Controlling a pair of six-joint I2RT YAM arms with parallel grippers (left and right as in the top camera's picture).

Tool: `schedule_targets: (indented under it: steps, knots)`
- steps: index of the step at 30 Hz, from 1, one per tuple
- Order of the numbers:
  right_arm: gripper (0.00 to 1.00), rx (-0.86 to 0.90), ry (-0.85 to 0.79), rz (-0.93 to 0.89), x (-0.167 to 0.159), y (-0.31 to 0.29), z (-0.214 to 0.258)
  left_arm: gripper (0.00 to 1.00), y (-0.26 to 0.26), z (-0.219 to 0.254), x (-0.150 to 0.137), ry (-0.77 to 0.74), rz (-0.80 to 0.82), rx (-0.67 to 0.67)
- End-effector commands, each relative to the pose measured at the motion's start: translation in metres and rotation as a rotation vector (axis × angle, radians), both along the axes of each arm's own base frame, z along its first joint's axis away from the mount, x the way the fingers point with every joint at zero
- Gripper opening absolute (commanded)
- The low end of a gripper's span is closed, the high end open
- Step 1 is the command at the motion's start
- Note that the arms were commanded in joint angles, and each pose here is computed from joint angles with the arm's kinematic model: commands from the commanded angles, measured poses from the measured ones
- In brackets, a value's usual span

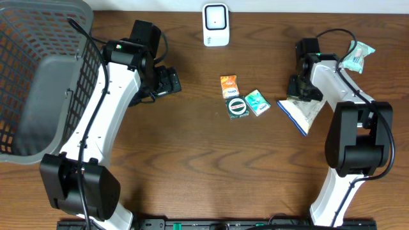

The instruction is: Scan the item barcode

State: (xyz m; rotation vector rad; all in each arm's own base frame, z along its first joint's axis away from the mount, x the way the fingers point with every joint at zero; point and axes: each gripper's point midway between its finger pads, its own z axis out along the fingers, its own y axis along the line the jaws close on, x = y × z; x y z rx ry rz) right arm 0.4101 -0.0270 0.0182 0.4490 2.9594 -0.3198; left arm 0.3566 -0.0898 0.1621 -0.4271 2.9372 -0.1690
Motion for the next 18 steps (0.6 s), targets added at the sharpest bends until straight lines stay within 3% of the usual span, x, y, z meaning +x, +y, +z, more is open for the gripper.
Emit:
schedule_targets:
  steps: [1, 8, 9, 11, 13, 18]
  knots:
    - [0.01, -0.021, 0.037, 0.006, -0.010, -0.004, 0.003, 1.00, 0.001, -0.003, -0.001, 0.012, 0.015, 0.003]
    - [0.01, 0.038, -0.098, 0.002, -0.011, 0.002, 0.068, 1.00, 0.001, -0.003, -0.001, 0.012, 0.015, 0.003]
    - [0.11, 0.058, -0.155, -0.009, -0.008, -0.001, 0.087, 1.00, 0.001, -0.003, -0.001, 0.012, 0.015, 0.003]
    - [0.45, 0.084, -0.210, -0.029, -0.008, -0.007, 0.105, 1.00, 0.001, -0.003, -0.001, 0.012, 0.015, 0.003]
    - [0.65, 0.109, -0.244, -0.060, -0.010, -0.018, 0.117, 1.00, 0.001, -0.003, -0.001, 0.012, 0.015, 0.003]
    - [0.76, 0.171, -0.238, -0.141, -0.017, -0.052, 0.111, 1.00, 0.001, -0.003, -0.001, 0.012, 0.015, 0.003]
